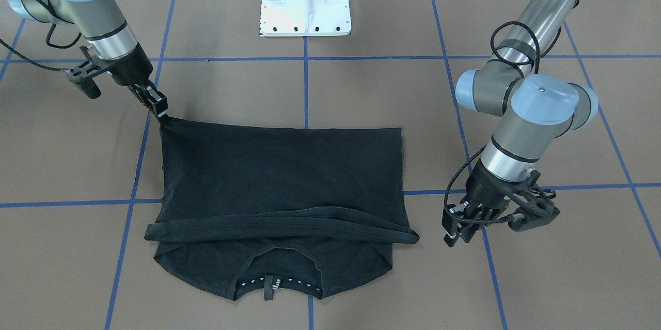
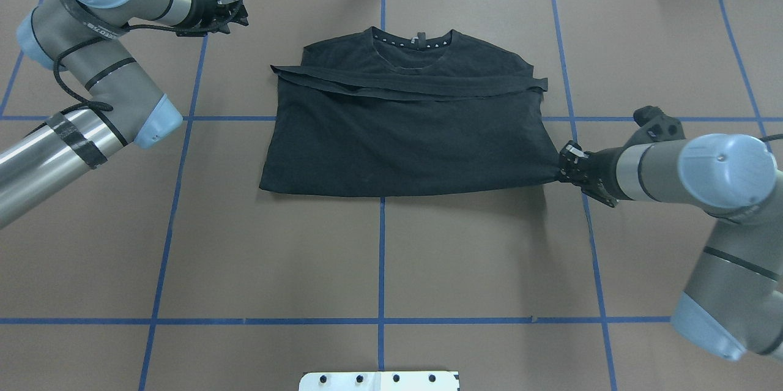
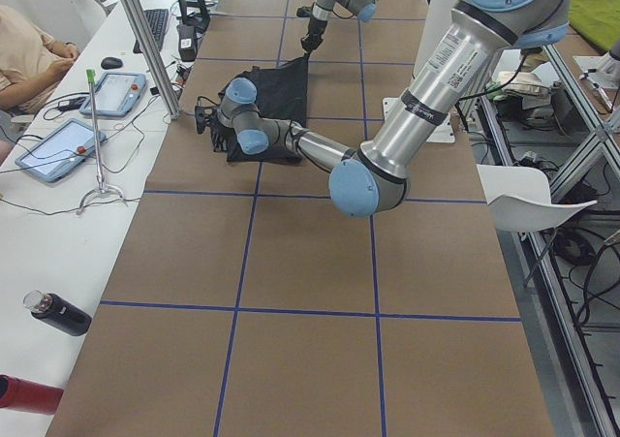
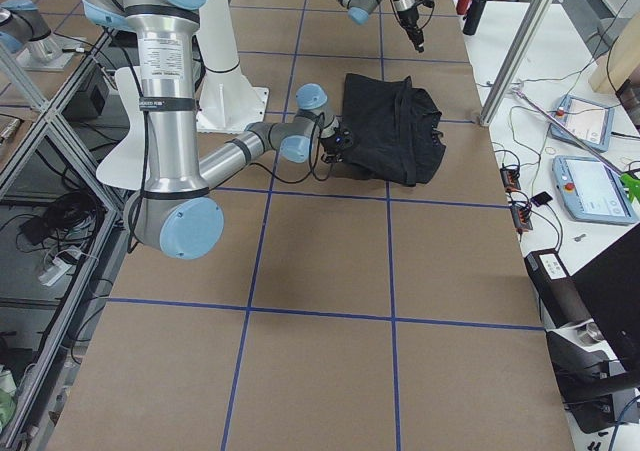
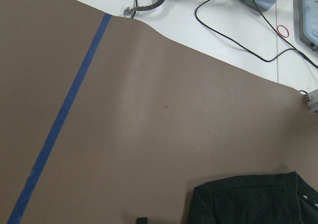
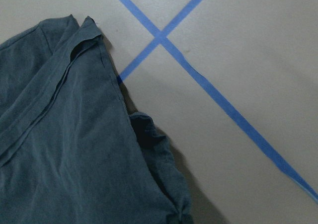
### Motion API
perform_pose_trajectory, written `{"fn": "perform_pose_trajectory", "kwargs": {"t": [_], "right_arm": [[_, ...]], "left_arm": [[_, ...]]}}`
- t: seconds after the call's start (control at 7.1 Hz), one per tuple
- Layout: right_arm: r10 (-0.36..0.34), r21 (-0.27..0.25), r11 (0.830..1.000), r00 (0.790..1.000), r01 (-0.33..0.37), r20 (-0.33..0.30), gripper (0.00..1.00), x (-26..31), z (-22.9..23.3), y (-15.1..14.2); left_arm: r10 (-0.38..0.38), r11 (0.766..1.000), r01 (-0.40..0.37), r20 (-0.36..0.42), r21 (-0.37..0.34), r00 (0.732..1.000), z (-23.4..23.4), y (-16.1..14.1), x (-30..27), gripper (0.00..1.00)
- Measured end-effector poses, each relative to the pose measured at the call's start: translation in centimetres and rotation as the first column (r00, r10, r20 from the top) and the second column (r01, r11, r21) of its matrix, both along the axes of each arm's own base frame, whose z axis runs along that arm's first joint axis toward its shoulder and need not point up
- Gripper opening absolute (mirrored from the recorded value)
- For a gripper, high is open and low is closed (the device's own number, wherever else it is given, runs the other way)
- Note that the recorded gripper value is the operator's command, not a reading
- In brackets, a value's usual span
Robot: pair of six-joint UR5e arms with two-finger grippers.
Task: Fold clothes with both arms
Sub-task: 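Drag the shirt edge with the right gripper toward the robot, rotating it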
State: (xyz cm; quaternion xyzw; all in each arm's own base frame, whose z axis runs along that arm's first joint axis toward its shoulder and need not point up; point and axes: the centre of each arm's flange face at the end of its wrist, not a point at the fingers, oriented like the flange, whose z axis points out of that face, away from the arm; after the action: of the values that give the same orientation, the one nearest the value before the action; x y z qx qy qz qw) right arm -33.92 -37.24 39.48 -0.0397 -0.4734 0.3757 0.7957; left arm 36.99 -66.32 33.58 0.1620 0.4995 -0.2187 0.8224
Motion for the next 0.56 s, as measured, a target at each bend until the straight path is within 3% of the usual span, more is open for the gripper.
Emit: {"fn": "perform_pose_trajectory", "kwargs": {"t": [0.14,0.28,0.56], "right_arm": [[-0.088,-0.072,0.993,0.995,0.091,0.047,0.00,1.3,0.0,2.6],[-0.198,-0.161,0.963,0.973,0.216,0.119,0.00,2.0,-0.6,5.0],[-0.365,-0.305,0.848,0.895,0.433,0.257,0.00,0.4,-3.6,10.8]], "left_arm": [[0.003,1.000,-0.003,-0.009,0.008,1.000,-0.5,0.3,-0.2,0.47],[0.019,1.000,-0.019,-0.026,0.015,0.999,-1.4,0.8,-0.3,0.47],[0.068,0.998,-0.069,-0.092,-0.004,0.993,-4.1,2.3,-0.6,0.47]]}}
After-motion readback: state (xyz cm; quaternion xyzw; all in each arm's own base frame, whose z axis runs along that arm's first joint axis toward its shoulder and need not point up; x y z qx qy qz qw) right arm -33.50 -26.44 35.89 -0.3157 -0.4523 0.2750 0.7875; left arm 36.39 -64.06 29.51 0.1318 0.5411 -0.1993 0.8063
